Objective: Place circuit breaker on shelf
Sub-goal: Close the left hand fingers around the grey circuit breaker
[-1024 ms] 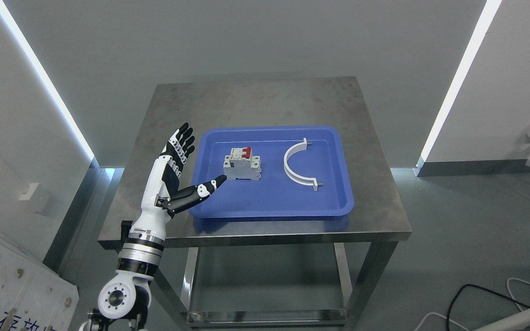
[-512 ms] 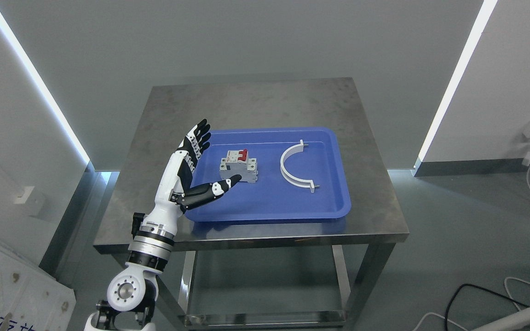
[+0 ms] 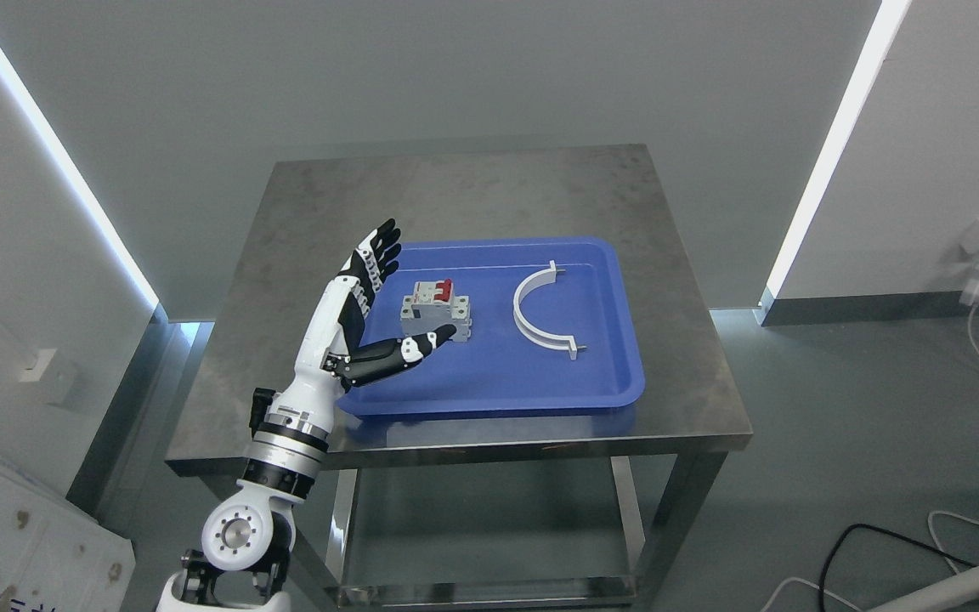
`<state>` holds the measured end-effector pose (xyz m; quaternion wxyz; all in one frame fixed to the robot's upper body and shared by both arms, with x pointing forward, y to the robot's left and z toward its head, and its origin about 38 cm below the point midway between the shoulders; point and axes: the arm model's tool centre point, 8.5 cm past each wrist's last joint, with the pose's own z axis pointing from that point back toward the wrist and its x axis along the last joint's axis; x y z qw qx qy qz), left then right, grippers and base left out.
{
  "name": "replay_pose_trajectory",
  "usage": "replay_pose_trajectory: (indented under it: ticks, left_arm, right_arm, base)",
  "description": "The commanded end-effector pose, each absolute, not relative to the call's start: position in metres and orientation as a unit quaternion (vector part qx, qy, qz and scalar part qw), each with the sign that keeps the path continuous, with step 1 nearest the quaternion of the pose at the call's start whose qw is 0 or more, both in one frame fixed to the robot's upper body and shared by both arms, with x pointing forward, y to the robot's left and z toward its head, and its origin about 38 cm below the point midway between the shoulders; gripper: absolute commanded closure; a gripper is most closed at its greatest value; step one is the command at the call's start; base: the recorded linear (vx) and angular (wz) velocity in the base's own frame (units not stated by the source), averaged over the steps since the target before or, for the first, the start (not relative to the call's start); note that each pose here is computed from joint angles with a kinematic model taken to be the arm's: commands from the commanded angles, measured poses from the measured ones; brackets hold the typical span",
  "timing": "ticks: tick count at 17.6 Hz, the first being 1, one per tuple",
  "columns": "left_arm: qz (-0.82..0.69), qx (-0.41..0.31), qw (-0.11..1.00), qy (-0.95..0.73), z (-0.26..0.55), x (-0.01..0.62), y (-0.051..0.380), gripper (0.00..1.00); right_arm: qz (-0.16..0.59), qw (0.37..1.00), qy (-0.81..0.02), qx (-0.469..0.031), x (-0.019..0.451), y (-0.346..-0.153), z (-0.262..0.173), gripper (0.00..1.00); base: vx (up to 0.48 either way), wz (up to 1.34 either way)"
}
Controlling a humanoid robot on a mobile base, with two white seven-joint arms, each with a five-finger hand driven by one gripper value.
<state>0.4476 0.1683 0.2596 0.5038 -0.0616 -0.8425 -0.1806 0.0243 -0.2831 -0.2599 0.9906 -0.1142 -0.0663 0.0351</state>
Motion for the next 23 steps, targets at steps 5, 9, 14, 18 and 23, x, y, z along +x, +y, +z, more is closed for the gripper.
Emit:
replay_pose_trajectory:
  ticks: [5,9,14,18,23]
  left_arm:
    - [-0.349,0.057,0.518,-0.779,0.285,0.483,0.179,0.01]
    - [-0.422,0.092,0.543,-0.720,0.265,0.493,0.182,0.02]
    - [-0.430,0.129,0.548,-0.706,0.273,0.517,0.168,0.04]
    - [-0.448,0.142,0.553,-0.688,0.264,0.523,0.155,0.07]
    - [-0.469,0.142,0.574,-0.656,0.244,0.528,0.155,0.19]
  right_arm:
    - [0.047,0.991,-0.038,-0.123,0.019,-0.293,-0.259,0.00]
    - [0.047,0.991,-0.038,-0.123,0.019,-0.293,-0.259,0.00]
    - [0.047,0.991,-0.038,-0.123,0.019,-0.293,-0.259,0.00]
    - [0.047,0.991,-0.038,-0.123,0.019,-0.293,-0.259,0.00]
    - [0.047,0.991,-0.038,-0.123,0.018,-0.293,-0.259,0.00]
  base:
    - [0.006,-0.01]
    - [0.000,0.00]
    - [0.000,0.00]
    - [0.000,0.00]
    - [0.000,0.00]
